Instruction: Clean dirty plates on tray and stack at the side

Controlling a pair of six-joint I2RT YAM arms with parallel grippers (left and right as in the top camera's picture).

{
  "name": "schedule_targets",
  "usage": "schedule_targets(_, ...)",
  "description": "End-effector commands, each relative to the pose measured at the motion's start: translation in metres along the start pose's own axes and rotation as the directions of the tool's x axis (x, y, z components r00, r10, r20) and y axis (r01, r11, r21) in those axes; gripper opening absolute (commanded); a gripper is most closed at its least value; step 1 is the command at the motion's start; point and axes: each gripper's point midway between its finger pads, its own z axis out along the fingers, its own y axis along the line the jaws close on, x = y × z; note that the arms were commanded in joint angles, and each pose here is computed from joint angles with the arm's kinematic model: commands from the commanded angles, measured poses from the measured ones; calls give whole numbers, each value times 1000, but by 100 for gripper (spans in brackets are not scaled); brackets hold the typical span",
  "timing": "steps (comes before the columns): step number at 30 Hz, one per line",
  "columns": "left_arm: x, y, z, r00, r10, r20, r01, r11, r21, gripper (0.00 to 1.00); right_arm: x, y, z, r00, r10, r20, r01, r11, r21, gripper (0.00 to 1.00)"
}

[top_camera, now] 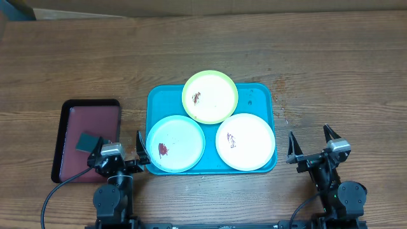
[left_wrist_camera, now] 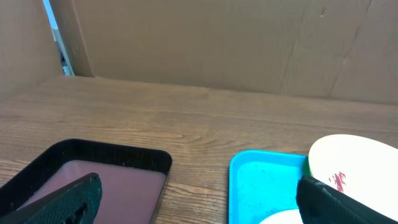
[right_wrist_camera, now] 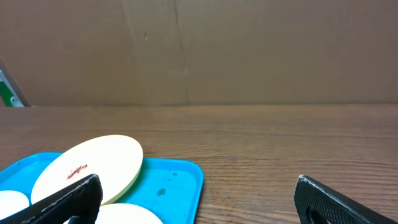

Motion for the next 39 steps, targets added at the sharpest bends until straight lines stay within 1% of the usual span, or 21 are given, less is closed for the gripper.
schedule_targets(1, -1, 0, 0, 1000, 22, 7, -22, 1000, 0, 100, 2, -4, 0, 1000, -4, 5, 4, 1000, 18, 100)
schedule_targets(12, -6, 1, 0, 999, 18, 29, -18, 1000, -10, 99, 2, -4, 0, 1000, -4, 5, 4, 1000, 18, 100)
schedule_targets(13, -10, -5, -1, 999, -23, 44, 21, 999, 30, 100, 2, -4, 0, 1000, -4, 5, 4, 1000, 18, 100)
schedule_targets(14, -13, -25, -2, 992, -121, 37, 115, 983, 144, 100, 2, -4, 0, 1000, -4, 5, 4, 1000, 18, 100)
schedule_targets(15, -12, -44, -6, 978, -208, -6, 202, 945, 257, 100, 2, -4, 0, 1000, -4, 4, 4, 1000, 18, 100)
schedule_targets(17, -8, -84, -22, 925, -343, -163, 379, 805, 455, 99, 2, -4, 0, 1000, -4, 5, 4, 1000, 18, 100)
schedule_targets(18, -7, -99, -31, 889, -385, -247, 457, 726, 514, 100, 2, -4, 0, 1000, -4, 5, 4, 1000, 18, 100)
schedule_targets(20, -9, -110, -40, 832, -440, -336, 553, 633, 542, 100, 2, -4, 0, 1000, -4, 5, 4, 1000, 18, 100)
schedule_targets(21, -19, -115, -44, 815, -465, -347, 577, 588, 567, 100, 2, -4, 0, 1000, -4, 5, 4, 1000, 18, 100)
schedule_targets(22, -32, -120, -51, 821, -469, -326, 561, 551, 618, 100, 2, -4, 0, 1000, -4, 4, 4, 1000, 18, 100)
schedule_targets(23, -53, -126, -61, 848, -459, -264, 496, 515, 699, 100, 2, -4, 0, 1000, -4, 5, 4, 1000, 18, 100)
schedule_targets(24, -79, -129, -75, 878, -453, -154, 390, 492, 778, 100, 2, -4, 0, 1000, -4, 5, 4, 1000, 18, 100)
schedule_targets(25, -102, -129, -86, 890, -454, -38, 288, 496, 819, 100, 2, -4, 0, 1000, -4, 5, 4, 1000, 18, 100)
schedule_targets(26, -123, -125, -94, 886, -459, 69, 208, 525, 825, 100, 2, -4, 0, 1000, -4, 5, 4, 1000, 18, 100)
schedule_targets(28, -150, -118, -97, 879, -440, 181, 136, 597, 791, 100, 2, -4, 0, 1000, -4, 5, 4, 1000, 18, 100)
schedule_targets(30, -169, -106, -89, 896, -395, 202, 151, 700, 698, 100, 2, -4, 0, 1000, -4, 5, 4, 1000, 18, 100)
schedule_targets(32, -181, -94, -81, 931, -309, 194, 141, 795, 590, 100, 2, -4, 0, 1000, -4, 5, 4, 1000, 18, 100)
schedule_targets(34, -190, -81, -68, 972, -186, 145, 99, 880, 464, 100, 2, -4, 0, 1000, -4, 5, 4, 1000, 18, 100)
schedule_targets(35, -191, -75, -61, 984, -149, 98, 96, 906, 413, 100, 2, -4, 0, 1000, -4, 5, 4, 1000, 18, 100)
schedule_targets(37, -184, -68, -44, 996, -77, -54, 90, 938, 334, 100, 2, -4, 0, 1000, -4, 4, 4, 1000, 18, 100)
schedule_targets(39, -167, -65, -28, 966, -25, -257, 101, 953, 286, 100, 2, -4, 0, 1000, -4, 5, 4, 1000, 18, 100)
